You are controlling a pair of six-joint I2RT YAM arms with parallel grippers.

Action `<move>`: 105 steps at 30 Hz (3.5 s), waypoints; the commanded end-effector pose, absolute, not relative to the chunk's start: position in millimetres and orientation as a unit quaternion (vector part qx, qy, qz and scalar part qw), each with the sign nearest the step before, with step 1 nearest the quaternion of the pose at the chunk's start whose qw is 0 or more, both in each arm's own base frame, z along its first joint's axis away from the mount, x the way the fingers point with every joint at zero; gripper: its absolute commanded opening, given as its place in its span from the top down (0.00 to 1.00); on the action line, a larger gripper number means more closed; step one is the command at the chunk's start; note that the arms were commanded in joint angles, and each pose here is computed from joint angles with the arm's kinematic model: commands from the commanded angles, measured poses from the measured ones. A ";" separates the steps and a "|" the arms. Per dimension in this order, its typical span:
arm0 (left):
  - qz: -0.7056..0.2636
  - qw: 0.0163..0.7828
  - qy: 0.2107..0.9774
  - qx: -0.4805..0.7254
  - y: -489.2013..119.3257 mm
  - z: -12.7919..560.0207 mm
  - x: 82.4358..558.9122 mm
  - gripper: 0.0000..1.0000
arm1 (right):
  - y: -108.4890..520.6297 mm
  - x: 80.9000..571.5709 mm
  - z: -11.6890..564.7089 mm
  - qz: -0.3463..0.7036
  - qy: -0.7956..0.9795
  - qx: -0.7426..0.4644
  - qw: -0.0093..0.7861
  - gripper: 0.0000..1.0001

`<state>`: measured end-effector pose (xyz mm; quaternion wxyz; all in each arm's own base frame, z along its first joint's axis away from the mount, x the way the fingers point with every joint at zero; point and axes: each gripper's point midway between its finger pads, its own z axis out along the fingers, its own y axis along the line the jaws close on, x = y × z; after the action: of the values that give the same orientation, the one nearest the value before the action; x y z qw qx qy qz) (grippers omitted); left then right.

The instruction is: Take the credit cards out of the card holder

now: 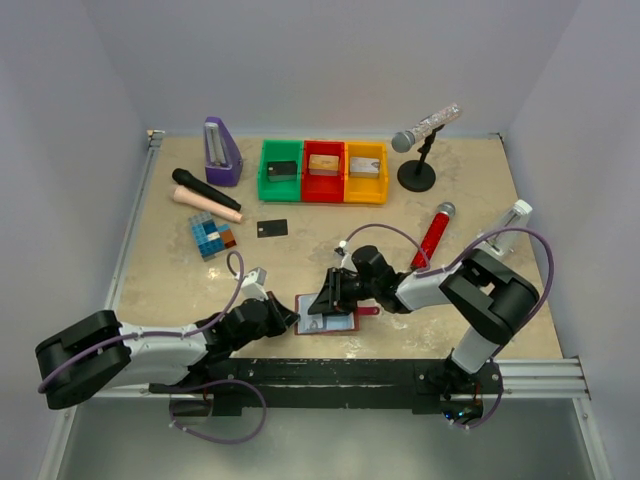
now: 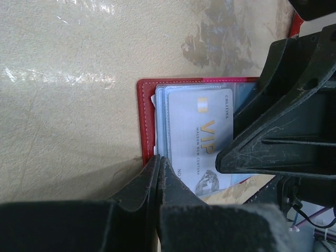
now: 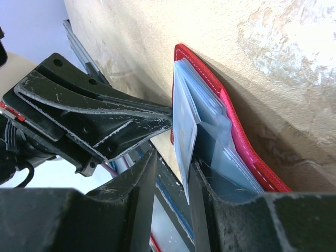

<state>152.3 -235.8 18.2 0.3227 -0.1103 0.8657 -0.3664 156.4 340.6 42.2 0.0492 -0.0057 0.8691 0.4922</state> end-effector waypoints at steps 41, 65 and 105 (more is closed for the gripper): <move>-0.319 0.284 0.899 -0.100 -222.4 -14.4 132.7 1.00 | 352.3 144.9 69.1 0.478 0.873 -0.074 0.058 0.67; -0.301 0.279 0.906 -0.107 -216.0 -23.6 131.3 1.00 | 342.9 144.2 72.7 0.461 0.881 -0.078 0.068 0.68; -0.286 0.278 0.909 -0.121 -207.4 -31.4 130.4 1.00 | 325.1 146.4 76.6 0.446 0.887 -0.075 0.088 0.70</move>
<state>150.5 -244.2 14.5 0.3069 -0.1335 0.8636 -0.3772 138.6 323.9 63.0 0.0596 -0.0656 0.8961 0.4349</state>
